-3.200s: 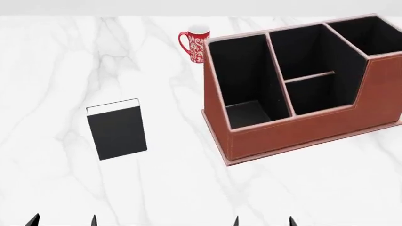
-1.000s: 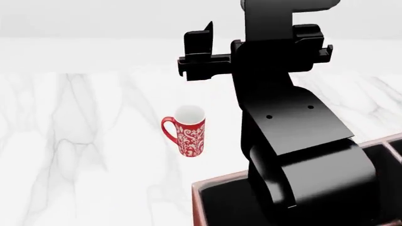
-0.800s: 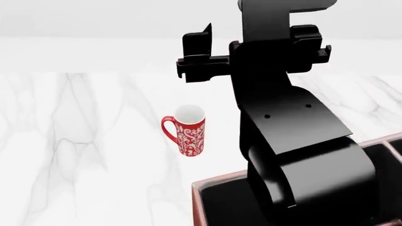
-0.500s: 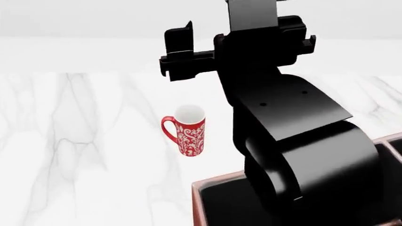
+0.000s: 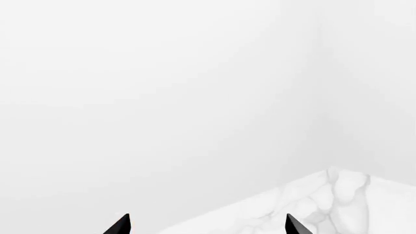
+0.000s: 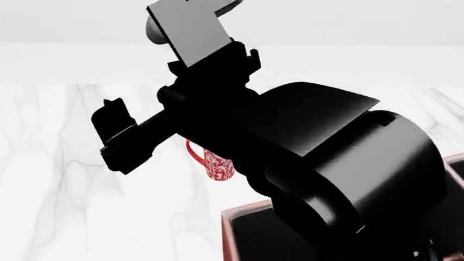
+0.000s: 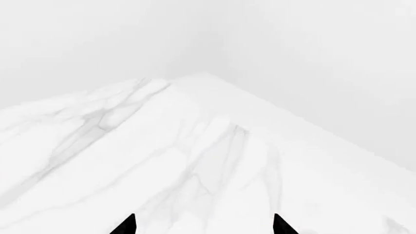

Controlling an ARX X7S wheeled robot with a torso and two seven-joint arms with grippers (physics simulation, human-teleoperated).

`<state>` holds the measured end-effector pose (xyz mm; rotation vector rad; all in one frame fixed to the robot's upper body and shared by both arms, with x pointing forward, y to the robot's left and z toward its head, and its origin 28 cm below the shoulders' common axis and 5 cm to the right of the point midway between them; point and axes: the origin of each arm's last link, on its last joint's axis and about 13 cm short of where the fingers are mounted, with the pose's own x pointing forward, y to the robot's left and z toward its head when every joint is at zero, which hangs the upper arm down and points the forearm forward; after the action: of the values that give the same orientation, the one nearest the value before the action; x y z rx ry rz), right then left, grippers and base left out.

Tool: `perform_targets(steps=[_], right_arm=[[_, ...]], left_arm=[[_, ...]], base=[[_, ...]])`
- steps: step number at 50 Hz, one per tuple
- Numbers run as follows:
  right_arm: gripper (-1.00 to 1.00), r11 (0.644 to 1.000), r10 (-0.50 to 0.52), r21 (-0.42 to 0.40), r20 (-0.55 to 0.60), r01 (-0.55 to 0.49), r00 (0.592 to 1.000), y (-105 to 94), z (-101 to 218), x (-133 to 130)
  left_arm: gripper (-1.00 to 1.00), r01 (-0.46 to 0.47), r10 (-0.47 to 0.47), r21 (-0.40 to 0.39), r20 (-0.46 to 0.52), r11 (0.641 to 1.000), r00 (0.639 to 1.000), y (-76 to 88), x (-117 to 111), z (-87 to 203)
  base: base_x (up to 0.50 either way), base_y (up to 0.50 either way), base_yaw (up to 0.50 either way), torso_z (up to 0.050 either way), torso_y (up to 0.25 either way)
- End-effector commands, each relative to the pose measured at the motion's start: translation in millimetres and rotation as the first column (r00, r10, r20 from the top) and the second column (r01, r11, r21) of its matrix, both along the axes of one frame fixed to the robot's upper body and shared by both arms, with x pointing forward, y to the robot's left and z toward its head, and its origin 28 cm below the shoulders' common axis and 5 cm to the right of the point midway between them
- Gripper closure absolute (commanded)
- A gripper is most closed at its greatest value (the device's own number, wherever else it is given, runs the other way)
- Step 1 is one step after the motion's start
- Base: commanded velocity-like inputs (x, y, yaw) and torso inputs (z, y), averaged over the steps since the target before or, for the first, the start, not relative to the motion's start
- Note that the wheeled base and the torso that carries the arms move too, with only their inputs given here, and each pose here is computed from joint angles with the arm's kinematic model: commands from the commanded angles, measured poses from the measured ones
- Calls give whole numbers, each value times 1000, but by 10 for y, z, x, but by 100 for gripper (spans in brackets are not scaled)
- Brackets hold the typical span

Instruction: Pick up the book and place it in the right compartment of the caddy.

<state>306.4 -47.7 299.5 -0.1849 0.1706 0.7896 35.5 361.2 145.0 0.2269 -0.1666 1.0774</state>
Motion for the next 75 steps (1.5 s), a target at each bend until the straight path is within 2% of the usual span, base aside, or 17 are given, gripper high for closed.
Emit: perform_targets(steps=[1,6,8,11,14,17,18,19,22,23,32,37,41,45,62,75], right_arm=[[-100,966,244,-74,-50,-248,968,80,-41,-170],[-100,916,368,-132,-90,-378,925,125,-131,-284],[-100,904,402,-134,-57,-406,914,133,-139,-324],[-100,867,467,-147,-90,-475,880,148,-156,-405],[-100,857,473,-174,-110,-486,874,164,-176,-425],[-100,823,514,-210,-119,-527,850,177,-227,-460],[-100,821,507,-238,-115,-519,854,184,-244,-471],[-100,801,533,-252,-114,-543,838,196,-274,-500],[-100,790,543,-259,-124,-555,830,217,-311,-523],[-100,773,562,-272,-126,-573,817,223,-333,-548],[-100,754,589,-257,-141,-604,796,221,-382,-572],[-100,761,589,-247,-124,-600,798,224,-392,-571],[-100,780,575,-224,-111,-584,811,233,-421,-548],[-100,776,571,-253,-107,-578,814,240,-459,-532],[-100,749,589,-254,-168,-612,790,346,-691,-511],[-100,751,582,-229,-212,-619,785,389,-880,-431]], left_arm=[[-100,1,-1,-3,3,1000,1000,4,2,3],[-100,0,0,-6,4,1000,1000,12,1,-4],[-100,0,0,-6,3,1000,1000,11,1,-3],[-100,-1,1,-6,4,1000,1000,14,-3,-3],[-100,0,0,-5,5,1000,1000,11,-2,3],[-100,0,0,-5,5,1000,1000,10,-2,3],[-100,0,0,-5,6,1000,1000,10,-4,2],[-100,-1,1,-6,5,1000,1000,12,-6,-5],[-100,0,0,-6,5,1000,1000,12,-6,-9],[-100,-1,1,-7,6,1000,1000,13,-8,-8],[-100,-1,1,-9,2,1000,1000,15,-10,-19],[-100,1,-1,-10,2,1000,1000,14,-3,-20],[-100,1,-1,-10,2,1000,1000,14,-8,-19],[-100,1,-1,-11,0,1000,1000,13,-9,-26],[-100,2,-2,-8,-1,1000,1000,11,-8,-29],[-100,3,-3,-10,-2,1000,1000,15,1,-37]], base=[[0,0,0,0,0],[0,0,0,0,0],[0,0,0,0,0],[0,0,0,0,0],[0,0,0,0,0],[0,0,0,0,0],[0,0,0,0,0],[0,0,0,0,0],[0,0,0,0,0],[0,0,0,0,0],[0,0,0,0,0],[0,0,0,0,0],[0,0,0,0,0],[0,0,0,0,0],[0,0,0,0,0],[0,0,0,0,0]])
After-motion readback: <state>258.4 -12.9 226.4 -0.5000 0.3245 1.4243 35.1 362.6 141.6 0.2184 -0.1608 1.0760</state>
